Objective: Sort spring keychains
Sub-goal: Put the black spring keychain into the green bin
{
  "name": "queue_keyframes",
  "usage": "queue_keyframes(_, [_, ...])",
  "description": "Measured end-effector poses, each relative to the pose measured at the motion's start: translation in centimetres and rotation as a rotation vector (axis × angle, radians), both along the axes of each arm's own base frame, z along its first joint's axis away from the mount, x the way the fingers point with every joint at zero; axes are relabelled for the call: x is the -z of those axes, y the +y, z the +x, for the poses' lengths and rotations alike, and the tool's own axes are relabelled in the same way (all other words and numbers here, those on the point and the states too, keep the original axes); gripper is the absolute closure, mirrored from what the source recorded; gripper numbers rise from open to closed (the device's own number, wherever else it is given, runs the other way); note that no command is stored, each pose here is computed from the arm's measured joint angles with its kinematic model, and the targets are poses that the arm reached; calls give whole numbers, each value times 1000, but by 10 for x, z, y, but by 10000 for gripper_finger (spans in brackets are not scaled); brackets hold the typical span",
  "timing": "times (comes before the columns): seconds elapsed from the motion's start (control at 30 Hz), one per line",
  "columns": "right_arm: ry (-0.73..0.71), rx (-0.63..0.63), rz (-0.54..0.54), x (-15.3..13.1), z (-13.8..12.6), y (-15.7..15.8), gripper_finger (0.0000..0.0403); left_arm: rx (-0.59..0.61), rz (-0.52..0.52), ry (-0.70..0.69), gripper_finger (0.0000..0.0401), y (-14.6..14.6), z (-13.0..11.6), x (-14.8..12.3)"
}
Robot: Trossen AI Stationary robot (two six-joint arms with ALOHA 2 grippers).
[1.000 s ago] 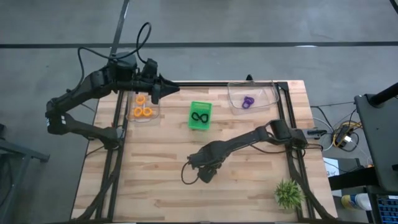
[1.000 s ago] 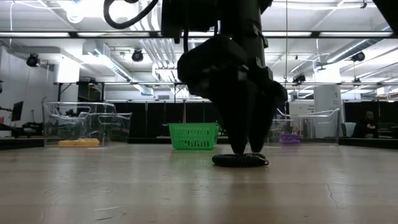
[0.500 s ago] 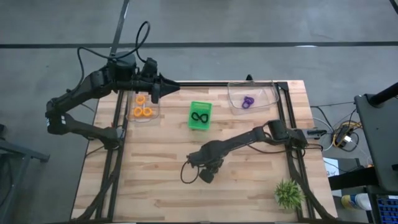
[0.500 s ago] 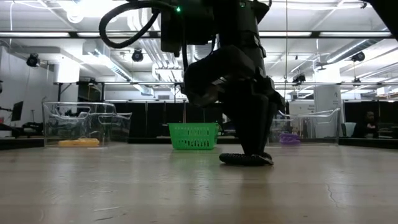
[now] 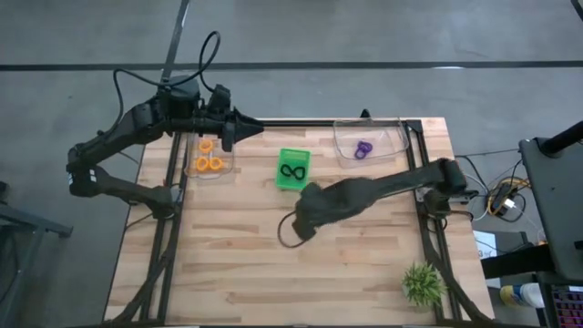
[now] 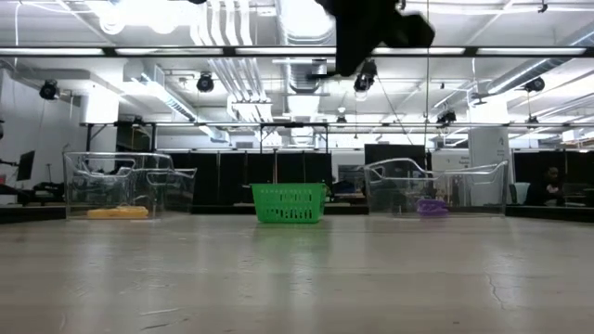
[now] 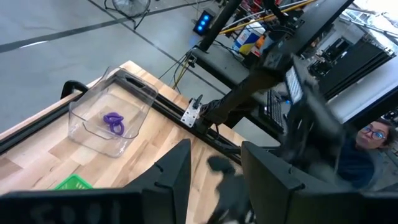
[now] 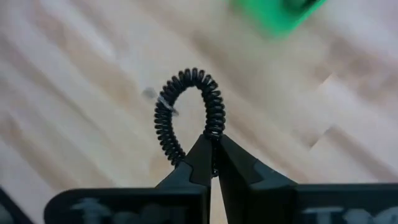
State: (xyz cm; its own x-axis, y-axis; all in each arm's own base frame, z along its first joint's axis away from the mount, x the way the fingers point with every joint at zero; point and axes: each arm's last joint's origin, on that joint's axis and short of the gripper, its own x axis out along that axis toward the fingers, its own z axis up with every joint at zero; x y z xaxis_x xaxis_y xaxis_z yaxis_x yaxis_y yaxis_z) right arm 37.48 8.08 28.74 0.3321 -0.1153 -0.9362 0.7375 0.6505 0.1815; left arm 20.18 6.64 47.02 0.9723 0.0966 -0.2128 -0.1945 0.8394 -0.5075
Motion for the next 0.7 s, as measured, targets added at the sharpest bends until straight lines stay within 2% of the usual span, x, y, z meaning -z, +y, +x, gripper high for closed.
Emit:
queue_keyframes(0.17, [-163,138,-114,-41,-21,-12,394,-8,-44,13,268,2,6,3])
queue_keyframes(0.33, [-303,223,-195,-76,-41,-22,394,-12,-94,37,268,5,16,10])
queue_keyframes(0.53, [-371,281,-270,-93,-50,-30,394,33,-171,77,268,9,33,20])
queue_keyframes(0.7, [-428,277,-300,-98,-42,-36,394,55,-203,131,268,11,53,34])
